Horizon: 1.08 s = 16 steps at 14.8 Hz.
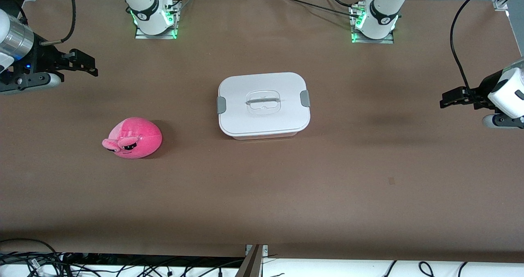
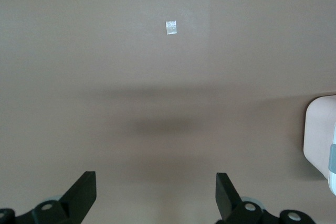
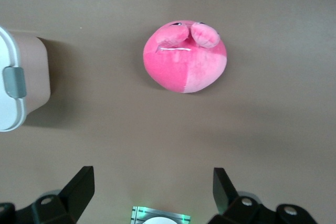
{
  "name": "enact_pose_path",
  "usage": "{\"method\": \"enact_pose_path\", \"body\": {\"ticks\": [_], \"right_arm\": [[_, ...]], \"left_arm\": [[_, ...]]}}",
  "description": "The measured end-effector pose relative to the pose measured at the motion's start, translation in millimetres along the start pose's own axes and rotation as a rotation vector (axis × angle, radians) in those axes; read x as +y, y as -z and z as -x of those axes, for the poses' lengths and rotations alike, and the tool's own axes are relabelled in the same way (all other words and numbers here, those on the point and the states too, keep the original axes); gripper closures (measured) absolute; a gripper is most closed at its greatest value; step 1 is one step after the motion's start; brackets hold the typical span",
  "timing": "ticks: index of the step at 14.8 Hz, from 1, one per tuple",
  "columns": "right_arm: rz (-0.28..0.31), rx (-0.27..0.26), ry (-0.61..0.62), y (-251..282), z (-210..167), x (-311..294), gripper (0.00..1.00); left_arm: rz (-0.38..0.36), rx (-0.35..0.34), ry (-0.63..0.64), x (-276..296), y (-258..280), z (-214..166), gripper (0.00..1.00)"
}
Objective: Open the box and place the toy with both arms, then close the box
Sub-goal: 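Reach the left gripper to the white box lid handle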
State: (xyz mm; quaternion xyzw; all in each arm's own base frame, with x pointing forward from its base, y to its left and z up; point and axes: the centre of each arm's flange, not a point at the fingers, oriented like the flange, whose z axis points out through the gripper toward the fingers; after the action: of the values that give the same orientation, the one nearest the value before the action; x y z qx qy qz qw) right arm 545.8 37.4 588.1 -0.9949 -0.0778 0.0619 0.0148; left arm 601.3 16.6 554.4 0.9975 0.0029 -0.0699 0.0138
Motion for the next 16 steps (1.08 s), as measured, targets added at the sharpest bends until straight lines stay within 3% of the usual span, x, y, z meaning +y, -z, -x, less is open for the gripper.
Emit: {"method": "enact_pose_path", "body": {"ticks": [6, 10, 12, 16], "right_arm": [[0.008, 0.008, 0.0, 3, 0, 1, 0.0], [0.008, 0.007, 0.0, 3, 0, 1, 0.0], [0.008, 0.007, 0.0, 3, 0, 1, 0.0], [0.008, 0.008, -0.003, 4, 1, 2, 0.0]], "left_arm": [[0.0, 0.003, -0.006, 3, 3, -1, 0.0], [0.004, -0.033, -0.029, 15, -13, -7, 0.0], [0.003, -0.061, -0.096, 54, -27, -12, 0.0], [0.017, -0.118, -0.335, 194, -66, -4, 0.0]]}}
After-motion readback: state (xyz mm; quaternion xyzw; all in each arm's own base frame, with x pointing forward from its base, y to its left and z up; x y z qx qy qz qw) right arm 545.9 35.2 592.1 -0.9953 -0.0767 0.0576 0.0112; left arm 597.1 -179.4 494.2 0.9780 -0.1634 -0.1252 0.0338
